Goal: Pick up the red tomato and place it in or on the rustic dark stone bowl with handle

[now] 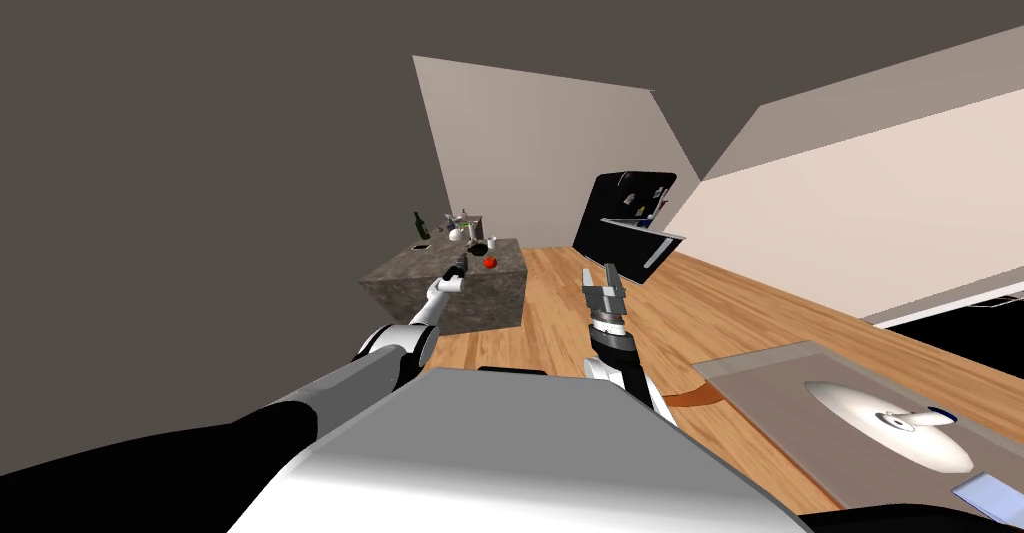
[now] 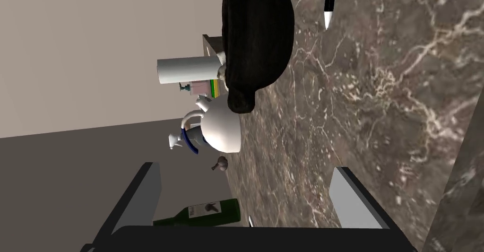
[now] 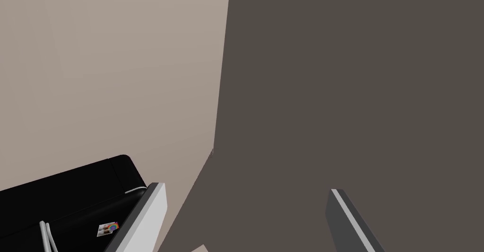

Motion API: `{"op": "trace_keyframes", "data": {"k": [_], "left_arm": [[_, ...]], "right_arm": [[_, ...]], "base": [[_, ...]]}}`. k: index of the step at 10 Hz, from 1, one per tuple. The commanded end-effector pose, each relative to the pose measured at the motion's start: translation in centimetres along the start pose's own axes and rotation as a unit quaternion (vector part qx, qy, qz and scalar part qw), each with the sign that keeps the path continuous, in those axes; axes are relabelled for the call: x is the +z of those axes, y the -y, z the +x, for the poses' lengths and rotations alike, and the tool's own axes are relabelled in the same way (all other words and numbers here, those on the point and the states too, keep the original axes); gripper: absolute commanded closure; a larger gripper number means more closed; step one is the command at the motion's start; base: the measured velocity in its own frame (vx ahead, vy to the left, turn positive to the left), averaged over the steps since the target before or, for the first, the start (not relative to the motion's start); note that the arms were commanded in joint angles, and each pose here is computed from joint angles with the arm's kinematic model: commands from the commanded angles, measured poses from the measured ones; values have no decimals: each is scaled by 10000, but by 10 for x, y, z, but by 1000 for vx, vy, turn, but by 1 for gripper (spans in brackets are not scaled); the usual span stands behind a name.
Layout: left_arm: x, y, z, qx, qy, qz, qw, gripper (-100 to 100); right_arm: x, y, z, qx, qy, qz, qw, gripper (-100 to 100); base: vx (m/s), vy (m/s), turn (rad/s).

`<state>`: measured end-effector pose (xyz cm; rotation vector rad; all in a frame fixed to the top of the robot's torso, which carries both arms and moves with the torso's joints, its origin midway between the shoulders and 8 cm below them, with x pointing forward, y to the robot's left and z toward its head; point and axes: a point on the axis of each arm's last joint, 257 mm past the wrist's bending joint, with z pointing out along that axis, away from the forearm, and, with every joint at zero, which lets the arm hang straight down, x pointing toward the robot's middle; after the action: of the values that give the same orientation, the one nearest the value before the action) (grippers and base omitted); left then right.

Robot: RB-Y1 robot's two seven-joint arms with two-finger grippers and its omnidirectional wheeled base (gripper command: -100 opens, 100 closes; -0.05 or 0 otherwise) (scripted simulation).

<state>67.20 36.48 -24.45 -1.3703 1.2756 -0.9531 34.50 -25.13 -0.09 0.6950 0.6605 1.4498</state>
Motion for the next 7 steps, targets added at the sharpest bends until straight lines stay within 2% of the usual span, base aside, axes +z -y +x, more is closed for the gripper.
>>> {"op": "trace_keyframes", "data": {"k": [1,2,3,5,7], "left_arm": [[3,-15,3,-48,-10,-278,9996,-100],[9,-12,12,-116,-57,-424,9990,-100],[8,-21,11,-116,-44,-510,9986,-100],[16,-22,27,-228,-119,-833,9962,-100],[14,-31,26,-227,-106,-934,9953,-100]], "right_arm": [[0,0,0,0,0,0,10000,0],[0,0,0,0,0,0,10000,0],[0,0,0,0,0,0,10000,0],[0,0,0,0,0,0,10000,0],[0,0,0,0,0,0,10000,0]], "base": [[10,-112,11],[15,-114,15],[13,-82,6],[14,-89,10],[4,-62,4]]}}
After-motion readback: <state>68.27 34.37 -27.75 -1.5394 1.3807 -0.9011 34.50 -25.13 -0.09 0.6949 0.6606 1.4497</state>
